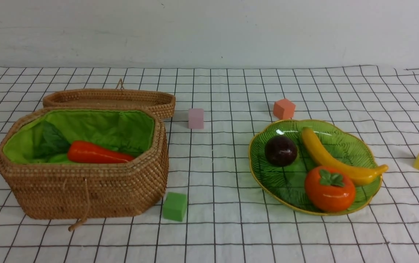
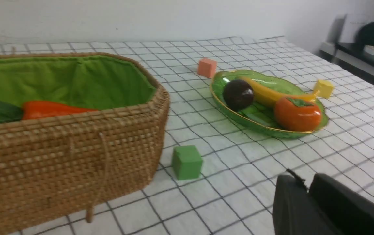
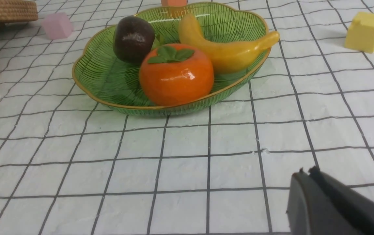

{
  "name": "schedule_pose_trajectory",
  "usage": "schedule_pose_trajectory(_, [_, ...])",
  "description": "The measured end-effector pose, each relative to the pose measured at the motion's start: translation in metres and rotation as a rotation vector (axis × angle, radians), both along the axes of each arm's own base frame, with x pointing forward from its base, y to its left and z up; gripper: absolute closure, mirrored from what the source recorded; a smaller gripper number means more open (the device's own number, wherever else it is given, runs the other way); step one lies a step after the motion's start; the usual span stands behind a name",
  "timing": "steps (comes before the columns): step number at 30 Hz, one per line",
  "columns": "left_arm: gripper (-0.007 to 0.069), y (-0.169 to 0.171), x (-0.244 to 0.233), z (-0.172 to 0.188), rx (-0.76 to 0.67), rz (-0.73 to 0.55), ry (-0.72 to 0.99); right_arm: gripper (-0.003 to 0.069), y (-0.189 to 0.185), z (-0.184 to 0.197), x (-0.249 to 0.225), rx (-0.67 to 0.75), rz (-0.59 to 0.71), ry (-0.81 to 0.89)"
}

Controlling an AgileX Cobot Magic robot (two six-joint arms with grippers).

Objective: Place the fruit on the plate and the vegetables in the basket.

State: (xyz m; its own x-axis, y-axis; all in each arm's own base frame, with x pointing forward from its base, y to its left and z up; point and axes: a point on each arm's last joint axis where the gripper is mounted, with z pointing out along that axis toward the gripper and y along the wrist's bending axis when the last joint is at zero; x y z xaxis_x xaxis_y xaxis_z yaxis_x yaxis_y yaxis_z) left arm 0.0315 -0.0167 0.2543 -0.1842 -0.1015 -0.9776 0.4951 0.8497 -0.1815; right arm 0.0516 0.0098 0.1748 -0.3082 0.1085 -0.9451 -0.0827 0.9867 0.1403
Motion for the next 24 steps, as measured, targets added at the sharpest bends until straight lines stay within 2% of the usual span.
schedule_pose_trajectory(2, [0.0580,0.001,0.003,-0.002,-0.011,0.069,-0.018,0.0655,0.000,0.000,0.000,0.000,0.000,0.000])
schedule_pose_trajectory(4, [0.0638,0.003,0.009,-0.012,-0.016,0.201,-0.063,0.0654,0.000,0.000,0.000,0.000,0.000,0.000])
schedule_pose_trajectory(6, [0.0638,0.003,0.013,-0.022,-0.005,0.249,-0.067,0.0652,0.000,0.000,0.000,0.000,0.000,0.000])
schedule_pose_trajectory(7, [0.0638,0.005,0.019,-0.039,0.006,0.316,-0.069,0.0651,0.000,0.000,0.000,0.000,0.000,0.000])
schedule_pose_trajectory(8, [0.0638,0.006,0.022,-0.049,0.001,0.324,-0.062,0.0650,0.000,0.000,0.000,0.000,0.000,0.000])
schedule_pose_trajectory(10, [0.0638,0.008,0.023,-0.064,0.009,0.391,0.005,0.0648,0.000,0.000,0.000,0.000,0.000,0.000])
schedule_pose_trajectory(15, [0.0638,0.007,0.020,-0.084,0.036,0.396,0.196,0.0644,0.000,0.000,0.000,0.000,0.000,0.000])
schedule_pose_trajectory(24, [0.0638,0.007,0.020,-0.085,0.009,0.397,0.219,0.0636,0.000,0.000,0.000,0.000,0.000,0.000])
